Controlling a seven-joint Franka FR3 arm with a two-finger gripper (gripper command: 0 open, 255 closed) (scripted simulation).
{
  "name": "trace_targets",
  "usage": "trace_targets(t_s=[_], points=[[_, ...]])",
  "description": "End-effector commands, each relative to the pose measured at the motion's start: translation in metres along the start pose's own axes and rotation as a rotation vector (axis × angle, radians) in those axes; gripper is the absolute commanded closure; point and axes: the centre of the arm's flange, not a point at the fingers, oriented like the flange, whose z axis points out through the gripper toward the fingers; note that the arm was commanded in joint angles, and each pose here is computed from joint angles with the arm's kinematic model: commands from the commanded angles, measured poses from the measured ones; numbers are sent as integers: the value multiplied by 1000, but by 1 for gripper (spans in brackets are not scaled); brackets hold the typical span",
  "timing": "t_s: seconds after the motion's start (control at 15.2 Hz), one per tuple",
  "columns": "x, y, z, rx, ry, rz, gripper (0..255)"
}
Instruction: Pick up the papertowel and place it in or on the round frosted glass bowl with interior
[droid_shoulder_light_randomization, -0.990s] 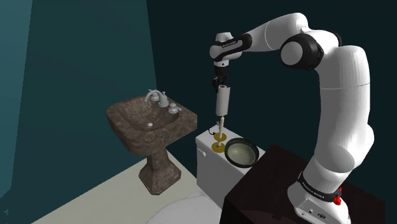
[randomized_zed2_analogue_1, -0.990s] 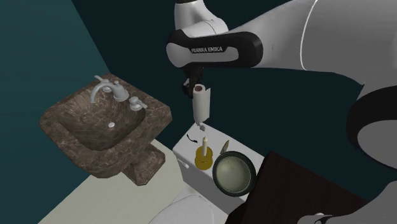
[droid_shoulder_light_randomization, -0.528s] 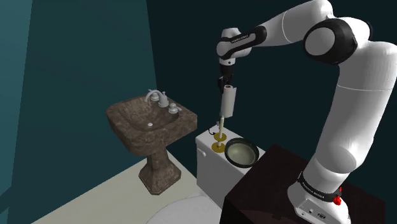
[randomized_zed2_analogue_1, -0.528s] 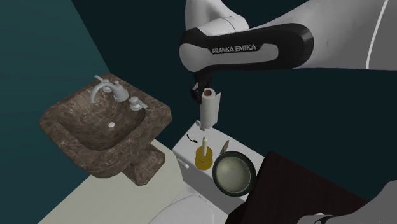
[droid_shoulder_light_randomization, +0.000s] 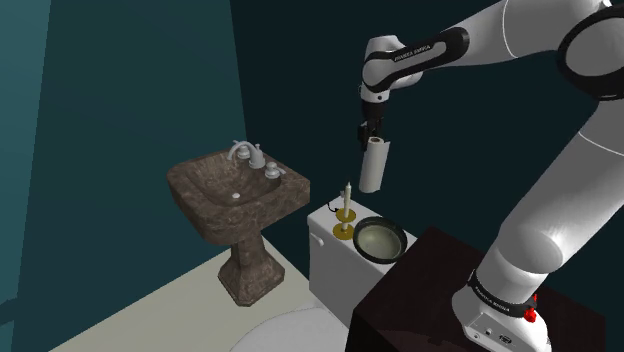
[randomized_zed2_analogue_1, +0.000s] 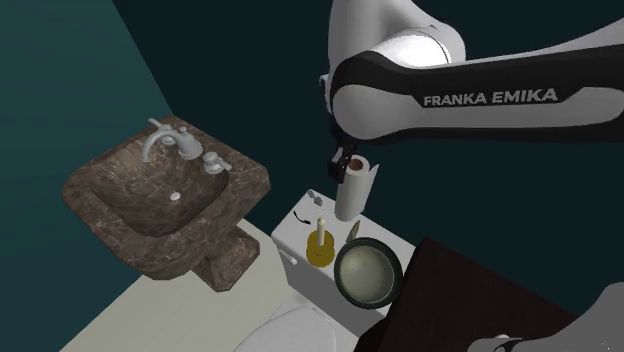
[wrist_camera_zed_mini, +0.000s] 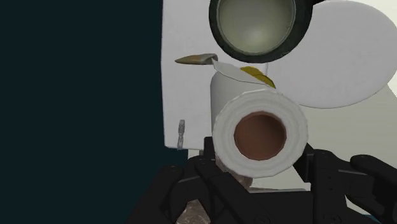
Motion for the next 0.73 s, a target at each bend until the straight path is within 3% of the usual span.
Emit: trace_targets(t_s=[0.0, 0.66], points=[[-24, -13, -5, 0, -1, -1, 255], [-125, -68, -28, 0, -1, -1, 255]])
